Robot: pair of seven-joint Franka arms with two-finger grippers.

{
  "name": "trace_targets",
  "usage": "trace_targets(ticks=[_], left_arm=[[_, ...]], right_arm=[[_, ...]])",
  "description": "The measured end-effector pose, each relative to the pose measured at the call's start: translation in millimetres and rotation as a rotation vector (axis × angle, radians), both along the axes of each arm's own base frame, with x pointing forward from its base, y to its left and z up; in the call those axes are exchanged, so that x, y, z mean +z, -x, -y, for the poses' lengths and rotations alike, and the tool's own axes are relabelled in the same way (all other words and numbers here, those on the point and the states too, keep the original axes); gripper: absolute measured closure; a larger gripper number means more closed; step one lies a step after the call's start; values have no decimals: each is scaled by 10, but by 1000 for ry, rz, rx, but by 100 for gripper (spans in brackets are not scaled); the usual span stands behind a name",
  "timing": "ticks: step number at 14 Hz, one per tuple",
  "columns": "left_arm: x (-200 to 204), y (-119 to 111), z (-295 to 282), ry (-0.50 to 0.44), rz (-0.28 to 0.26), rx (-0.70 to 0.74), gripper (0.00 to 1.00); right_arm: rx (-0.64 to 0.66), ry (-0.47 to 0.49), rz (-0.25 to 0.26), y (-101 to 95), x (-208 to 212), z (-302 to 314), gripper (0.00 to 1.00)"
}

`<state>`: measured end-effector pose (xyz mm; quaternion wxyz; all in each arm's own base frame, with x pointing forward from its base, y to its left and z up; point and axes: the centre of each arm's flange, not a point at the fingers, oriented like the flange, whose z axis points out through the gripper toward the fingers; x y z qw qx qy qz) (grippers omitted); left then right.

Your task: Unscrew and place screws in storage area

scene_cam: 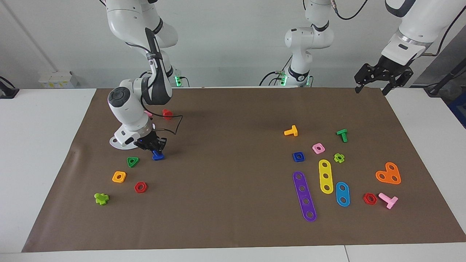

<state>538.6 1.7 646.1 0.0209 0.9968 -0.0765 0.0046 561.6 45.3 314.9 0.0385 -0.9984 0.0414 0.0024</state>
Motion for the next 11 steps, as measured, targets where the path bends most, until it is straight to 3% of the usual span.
trace_targets(ticks=[3,5,6,9,11], left_arm=[[0,0,0,0,0,0,0],[0,0,0,0,0,0,0],[0,0,0,0,0,0,0],[0,0,0,0,0,0,0],[0,0,0,0,0,0,0]], right_arm=[[-1,0,2,2,-3,0,27],[-1,-4,40,-82,162,-21,5],[-1,-8,71,-147,326,-34,0],[-10,-17,151,-293,972,-2,0],[6,21,157,-304,1464,132,0]])
